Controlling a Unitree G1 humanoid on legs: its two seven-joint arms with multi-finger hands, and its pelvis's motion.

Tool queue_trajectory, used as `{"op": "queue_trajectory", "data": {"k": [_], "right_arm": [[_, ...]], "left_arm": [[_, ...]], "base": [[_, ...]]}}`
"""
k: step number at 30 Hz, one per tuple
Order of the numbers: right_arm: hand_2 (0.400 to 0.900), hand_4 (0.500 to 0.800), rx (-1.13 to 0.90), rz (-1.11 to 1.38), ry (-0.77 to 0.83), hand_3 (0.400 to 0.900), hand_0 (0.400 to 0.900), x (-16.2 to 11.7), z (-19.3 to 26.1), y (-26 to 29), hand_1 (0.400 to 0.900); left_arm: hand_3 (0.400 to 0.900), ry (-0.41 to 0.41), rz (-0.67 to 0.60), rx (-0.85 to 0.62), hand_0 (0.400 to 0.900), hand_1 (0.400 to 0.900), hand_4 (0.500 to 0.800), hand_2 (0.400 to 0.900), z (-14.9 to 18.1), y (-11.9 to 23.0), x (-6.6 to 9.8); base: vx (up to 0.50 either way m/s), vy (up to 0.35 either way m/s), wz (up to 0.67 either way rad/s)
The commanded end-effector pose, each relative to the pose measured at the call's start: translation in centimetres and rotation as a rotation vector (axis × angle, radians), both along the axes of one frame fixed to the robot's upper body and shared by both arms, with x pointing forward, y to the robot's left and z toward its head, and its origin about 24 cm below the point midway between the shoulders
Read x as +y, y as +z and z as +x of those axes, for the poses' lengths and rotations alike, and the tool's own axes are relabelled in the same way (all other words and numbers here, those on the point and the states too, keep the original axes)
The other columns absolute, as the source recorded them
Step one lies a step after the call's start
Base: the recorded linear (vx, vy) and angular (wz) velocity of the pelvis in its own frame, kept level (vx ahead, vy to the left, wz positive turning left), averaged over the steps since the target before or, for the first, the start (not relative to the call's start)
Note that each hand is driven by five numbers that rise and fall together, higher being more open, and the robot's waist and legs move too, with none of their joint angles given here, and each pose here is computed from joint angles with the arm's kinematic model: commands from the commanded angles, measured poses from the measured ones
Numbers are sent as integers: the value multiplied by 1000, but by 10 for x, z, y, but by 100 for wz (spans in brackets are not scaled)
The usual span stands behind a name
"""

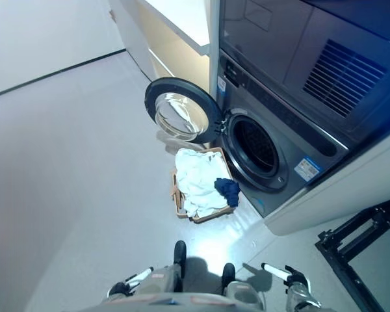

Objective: Put the clothes in the basket into the washing machine.

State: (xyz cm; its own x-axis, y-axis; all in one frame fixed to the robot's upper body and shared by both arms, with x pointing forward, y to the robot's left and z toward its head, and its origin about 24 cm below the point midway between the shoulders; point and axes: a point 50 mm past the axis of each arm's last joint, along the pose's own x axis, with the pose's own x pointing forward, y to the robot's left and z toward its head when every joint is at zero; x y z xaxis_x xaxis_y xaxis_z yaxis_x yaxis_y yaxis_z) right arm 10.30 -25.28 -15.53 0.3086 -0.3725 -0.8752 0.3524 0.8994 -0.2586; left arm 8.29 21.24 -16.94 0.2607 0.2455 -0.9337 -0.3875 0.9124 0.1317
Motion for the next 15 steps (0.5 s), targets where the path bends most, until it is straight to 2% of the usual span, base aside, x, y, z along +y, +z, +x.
{"op": "queue_trajectory", "data": {"k": [1,8,11,15], "right_arm": [[900,800,-72,-9,21,900,900,2,22,6,900],[900,800,-189,22,52,900,900,16,52,14,900],[900,800,-247,23,118,900,900,25,69,21,900],[900,800,-319,14,196,900,900,34,90,31,900]], "left_arm": [[900,-39,60,-14,900,900,800,900,6,5,19],[900,-79,108,-55,900,900,800,900,27,14,34],[900,-91,128,-68,900,900,800,900,33,17,38],[900,-113,152,-103,900,900,800,900,49,22,40]], "base": [[252,310,-3],[132,278,0],[105,96,11],[87,-38,24]]}}
